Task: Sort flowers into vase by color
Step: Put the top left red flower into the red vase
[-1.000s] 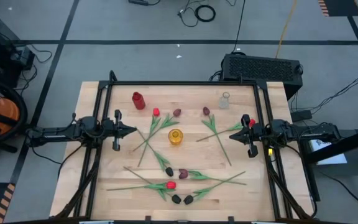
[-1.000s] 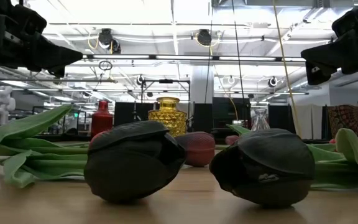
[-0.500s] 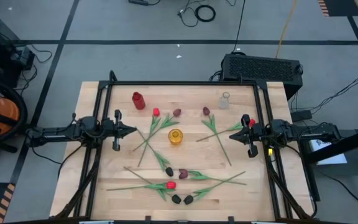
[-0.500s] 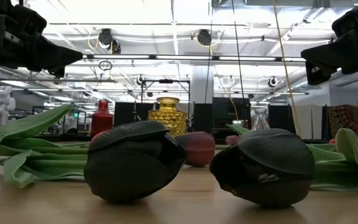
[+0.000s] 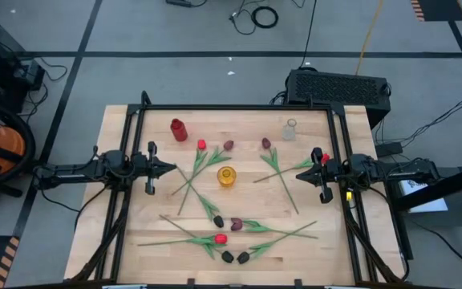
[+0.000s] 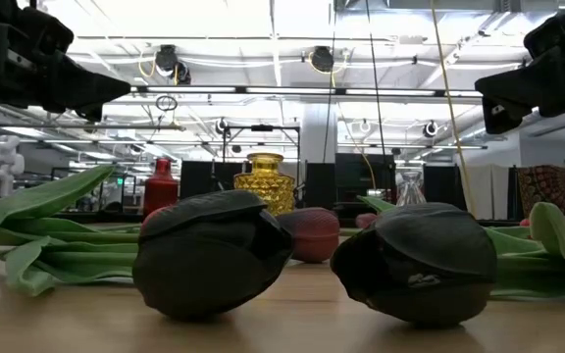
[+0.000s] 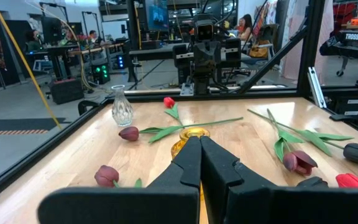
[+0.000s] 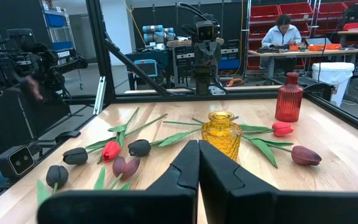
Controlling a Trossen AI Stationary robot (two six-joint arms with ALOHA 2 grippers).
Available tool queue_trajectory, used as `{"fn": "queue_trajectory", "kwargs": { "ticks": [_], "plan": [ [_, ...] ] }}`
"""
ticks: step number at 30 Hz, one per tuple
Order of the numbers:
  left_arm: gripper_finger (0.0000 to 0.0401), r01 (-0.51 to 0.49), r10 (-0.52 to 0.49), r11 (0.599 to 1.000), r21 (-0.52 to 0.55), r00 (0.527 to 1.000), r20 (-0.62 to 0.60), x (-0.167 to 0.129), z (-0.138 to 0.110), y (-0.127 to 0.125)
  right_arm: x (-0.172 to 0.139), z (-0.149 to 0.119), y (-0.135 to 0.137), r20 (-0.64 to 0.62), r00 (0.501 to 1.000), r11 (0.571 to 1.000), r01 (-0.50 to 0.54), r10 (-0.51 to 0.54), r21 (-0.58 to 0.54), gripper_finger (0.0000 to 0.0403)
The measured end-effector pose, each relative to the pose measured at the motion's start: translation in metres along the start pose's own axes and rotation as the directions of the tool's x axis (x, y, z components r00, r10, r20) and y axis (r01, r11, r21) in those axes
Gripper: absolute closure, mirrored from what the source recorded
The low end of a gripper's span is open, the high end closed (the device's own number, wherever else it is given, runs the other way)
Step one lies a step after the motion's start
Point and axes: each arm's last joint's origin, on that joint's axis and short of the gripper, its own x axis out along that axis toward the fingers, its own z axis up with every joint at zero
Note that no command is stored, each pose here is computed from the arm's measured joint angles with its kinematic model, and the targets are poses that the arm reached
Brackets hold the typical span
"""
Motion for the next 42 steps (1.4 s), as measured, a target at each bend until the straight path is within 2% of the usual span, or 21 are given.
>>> {"fn": "queue_trajectory", "kwargs": {
  "ticks": [29,34,37,42],
  "plan": [
    [0.0399,-0.027,0.027,1.000,-0.001,0.999,0.035,0.000,0.004,0.001,0.000,0.000,0.000,0.000,1.000,1.000,0.000,0.000,0.000,0.0403],
    [0.0399,-0.008,0.020,0.997,-0.072,0.986,0.165,-0.002,0.021,0.001,0.000,0.000,0.000,0.001,1.000,1.000,0.000,0.000,0.000,0.0403],
    [0.0399,0.017,0.006,0.995,-0.101,0.976,0.219,-0.008,0.043,0.002,0.000,0.000,0.000,0.000,1.000,1.000,0.000,0.000,0.000,0.0403],
    [0.0399,0.036,-0.017,0.994,-0.099,0.983,0.180,-0.018,0.079,0.004,0.000,0.000,0.000,0.000,1.000,1.000,0.000,0.000,0.000,0.0403]
  ]
}}
